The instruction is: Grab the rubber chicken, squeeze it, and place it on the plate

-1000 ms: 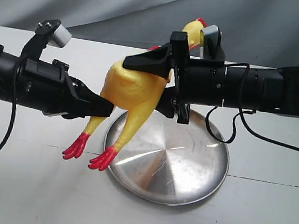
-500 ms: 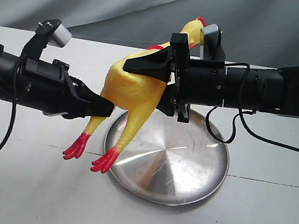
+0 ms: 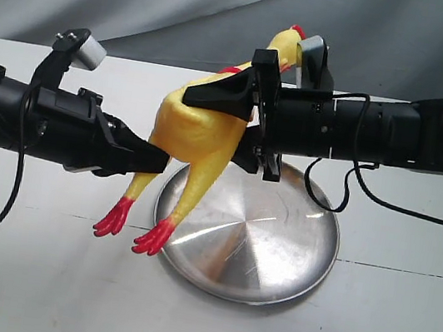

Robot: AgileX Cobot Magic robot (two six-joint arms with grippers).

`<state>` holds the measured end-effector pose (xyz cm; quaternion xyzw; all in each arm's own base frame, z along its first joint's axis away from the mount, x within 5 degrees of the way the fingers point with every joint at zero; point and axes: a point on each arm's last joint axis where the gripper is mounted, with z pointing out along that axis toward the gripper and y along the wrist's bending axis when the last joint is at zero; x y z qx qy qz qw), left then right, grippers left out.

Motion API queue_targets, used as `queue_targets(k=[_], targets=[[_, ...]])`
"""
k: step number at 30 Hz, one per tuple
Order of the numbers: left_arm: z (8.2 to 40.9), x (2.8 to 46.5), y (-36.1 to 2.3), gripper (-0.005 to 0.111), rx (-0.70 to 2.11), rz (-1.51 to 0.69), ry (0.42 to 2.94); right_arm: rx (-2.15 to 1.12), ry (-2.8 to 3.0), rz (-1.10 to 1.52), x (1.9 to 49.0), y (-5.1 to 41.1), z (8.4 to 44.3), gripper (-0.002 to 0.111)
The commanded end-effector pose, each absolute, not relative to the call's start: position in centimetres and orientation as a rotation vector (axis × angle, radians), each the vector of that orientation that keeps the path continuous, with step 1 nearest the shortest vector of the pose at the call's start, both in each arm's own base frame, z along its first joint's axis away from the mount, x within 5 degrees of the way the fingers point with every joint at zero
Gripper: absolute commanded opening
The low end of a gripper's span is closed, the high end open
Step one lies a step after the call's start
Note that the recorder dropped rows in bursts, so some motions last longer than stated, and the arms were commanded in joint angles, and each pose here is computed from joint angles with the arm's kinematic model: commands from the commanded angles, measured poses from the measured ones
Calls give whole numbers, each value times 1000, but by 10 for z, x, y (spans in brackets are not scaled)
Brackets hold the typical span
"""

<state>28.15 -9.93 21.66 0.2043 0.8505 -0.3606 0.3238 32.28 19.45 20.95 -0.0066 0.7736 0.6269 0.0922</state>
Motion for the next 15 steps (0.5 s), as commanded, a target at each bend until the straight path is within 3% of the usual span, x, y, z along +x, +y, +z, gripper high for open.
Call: queue_targets(k=[1, 2, 15], targets=[[222, 281, -102, 0, 533, -971, 2213, -13, 2286, 1833, 325, 194, 211, 101], [222, 281, -102, 0, 533, -971, 2213, -11, 2287, 1827, 326, 194, 211, 105], [222, 281, -102, 0, 535, -970, 2215, -4, 2289, 1831, 326, 194, 211, 104]])
